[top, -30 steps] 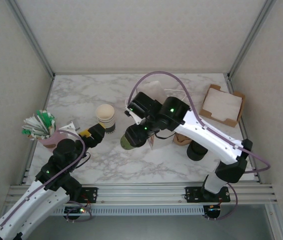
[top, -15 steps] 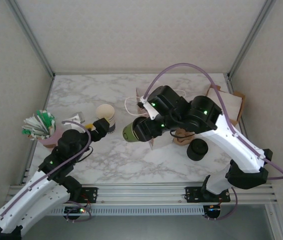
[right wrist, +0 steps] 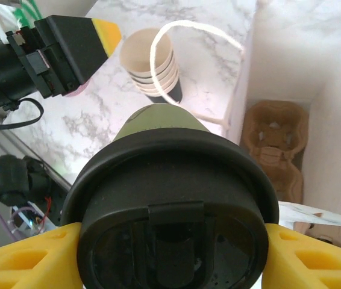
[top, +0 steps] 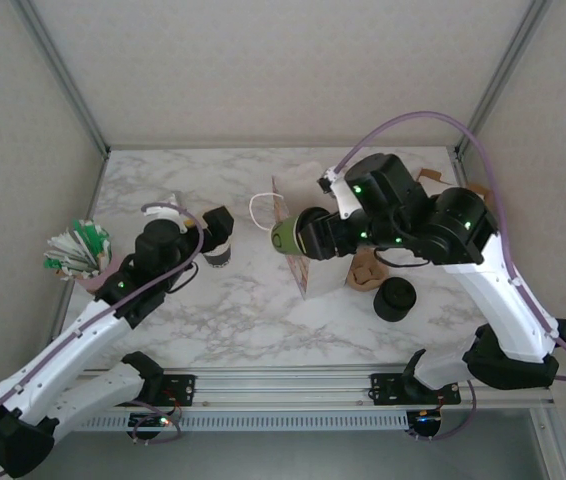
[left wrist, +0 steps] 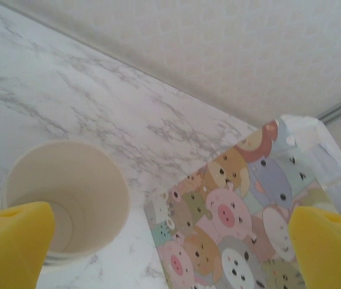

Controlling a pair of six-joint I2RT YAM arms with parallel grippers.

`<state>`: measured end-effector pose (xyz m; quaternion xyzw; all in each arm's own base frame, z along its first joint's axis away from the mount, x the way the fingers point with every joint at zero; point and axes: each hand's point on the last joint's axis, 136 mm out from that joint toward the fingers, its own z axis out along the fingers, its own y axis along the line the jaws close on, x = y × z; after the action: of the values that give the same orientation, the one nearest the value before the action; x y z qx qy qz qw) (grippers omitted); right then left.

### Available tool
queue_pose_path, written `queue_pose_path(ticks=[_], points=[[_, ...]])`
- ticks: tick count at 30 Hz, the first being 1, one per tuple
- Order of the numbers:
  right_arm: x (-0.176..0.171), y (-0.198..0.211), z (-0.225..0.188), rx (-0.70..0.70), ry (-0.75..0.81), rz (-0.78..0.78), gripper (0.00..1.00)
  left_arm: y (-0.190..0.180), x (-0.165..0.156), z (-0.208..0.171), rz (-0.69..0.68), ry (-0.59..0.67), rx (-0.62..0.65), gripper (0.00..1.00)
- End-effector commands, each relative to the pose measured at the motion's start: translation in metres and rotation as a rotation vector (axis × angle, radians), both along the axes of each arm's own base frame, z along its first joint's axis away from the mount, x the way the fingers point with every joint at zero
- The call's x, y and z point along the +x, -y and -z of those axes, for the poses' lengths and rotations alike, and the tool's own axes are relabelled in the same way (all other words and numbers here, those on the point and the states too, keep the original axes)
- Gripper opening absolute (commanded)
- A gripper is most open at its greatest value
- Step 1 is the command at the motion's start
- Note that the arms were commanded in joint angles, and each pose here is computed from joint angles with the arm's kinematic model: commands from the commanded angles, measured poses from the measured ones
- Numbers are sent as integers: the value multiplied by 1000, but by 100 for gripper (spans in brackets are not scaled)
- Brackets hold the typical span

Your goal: Pack the takeout coffee

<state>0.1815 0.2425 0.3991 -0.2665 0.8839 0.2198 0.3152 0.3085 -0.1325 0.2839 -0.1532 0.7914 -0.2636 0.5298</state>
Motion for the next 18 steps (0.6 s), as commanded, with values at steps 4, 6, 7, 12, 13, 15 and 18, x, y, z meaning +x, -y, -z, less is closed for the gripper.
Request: queue_pose_path(ticks=[4,6,7,12,13,15,18], points=[[15,19,-20,46,37,77,66,-4,35,-39,-27,54,-6,100],[21,22,-19,38,30,98,66,-4,48,-42,-24,44,-3,100],[24,23,-17,28,23,108,66,-3,53,-44,-20,43,-2,100],[44,32,-6,-56,1,190,66,1,83,-51,-7,37,14,100],[48,33,-3,-73,-6,201,66,3,88,-51,-2,34,17,100],[55,35,4,-115,-20,224,66,5,99,-52,6,32,28,100],[64,36,15,-180,-44,248,66,8,114,-48,13,24,44,100]])
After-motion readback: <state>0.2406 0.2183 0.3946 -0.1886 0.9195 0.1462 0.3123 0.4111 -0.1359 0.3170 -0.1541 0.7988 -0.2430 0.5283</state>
